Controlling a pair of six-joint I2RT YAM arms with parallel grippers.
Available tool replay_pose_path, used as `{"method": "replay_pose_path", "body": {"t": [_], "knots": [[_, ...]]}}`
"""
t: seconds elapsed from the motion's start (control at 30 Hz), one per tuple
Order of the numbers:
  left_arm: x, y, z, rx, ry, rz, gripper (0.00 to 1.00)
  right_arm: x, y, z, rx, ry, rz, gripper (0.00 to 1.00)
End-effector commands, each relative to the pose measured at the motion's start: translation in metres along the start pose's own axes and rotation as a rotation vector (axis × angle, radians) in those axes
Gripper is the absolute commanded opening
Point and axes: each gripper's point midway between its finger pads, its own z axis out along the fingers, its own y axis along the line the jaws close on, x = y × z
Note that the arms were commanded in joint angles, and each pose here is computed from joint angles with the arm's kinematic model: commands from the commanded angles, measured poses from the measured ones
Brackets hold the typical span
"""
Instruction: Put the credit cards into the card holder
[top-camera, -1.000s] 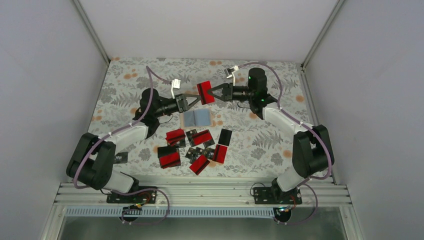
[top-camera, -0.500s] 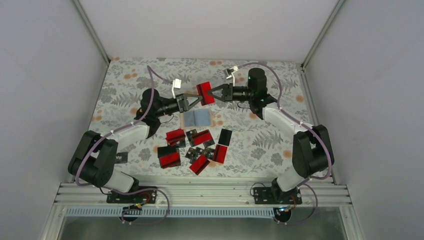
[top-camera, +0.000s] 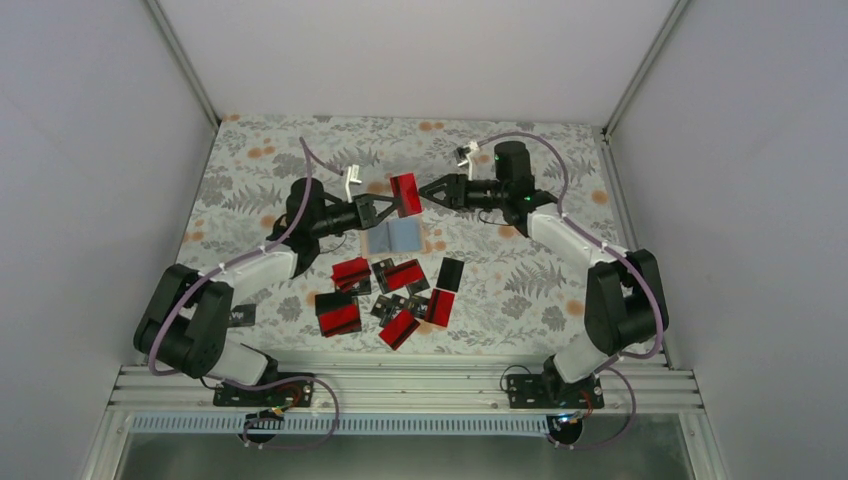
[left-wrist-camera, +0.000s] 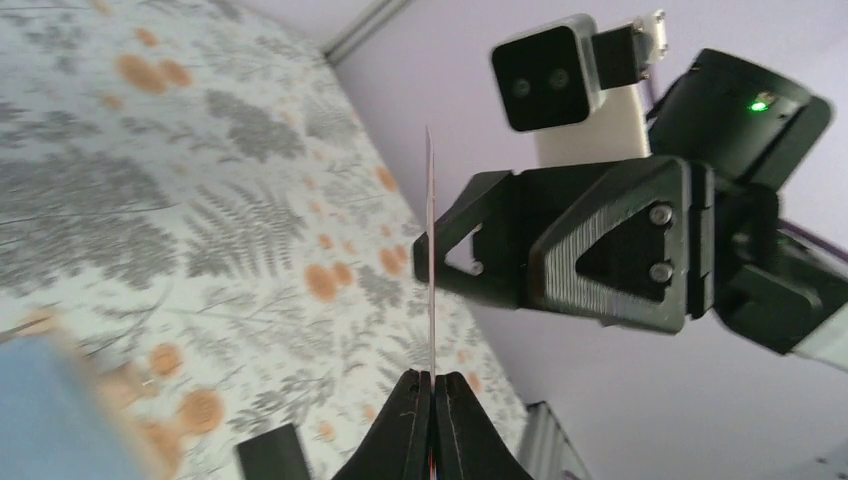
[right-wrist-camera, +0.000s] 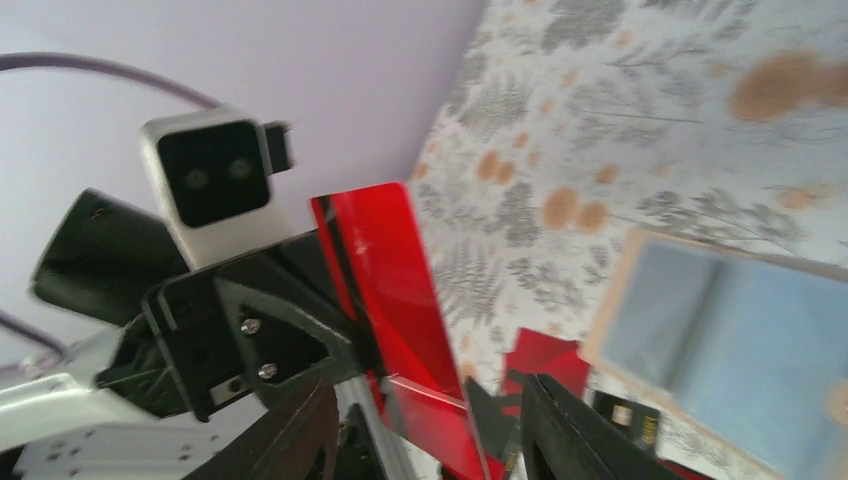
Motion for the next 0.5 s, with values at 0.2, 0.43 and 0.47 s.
{"method": "replay_pose_path", "body": {"t": [0.2,0.43,0.47], "knots": [[0.031,0.08,-0.026,-0.327,0.001,-0.039,0.02,0.023,-0.089,0.002,0.216,0.039,0.117,0.49],[0.046,0.117,-0.027,-0.409,0.03,-0.114,0.02,0.042,-0.112,0.024,0.223,0.103,0.151,0.42],[0.047,0.121,-0.027,-0.419,0.032,-0.122,0.02,0.046,-0.116,0.027,0.224,0.113,0.157,0.4]]}}
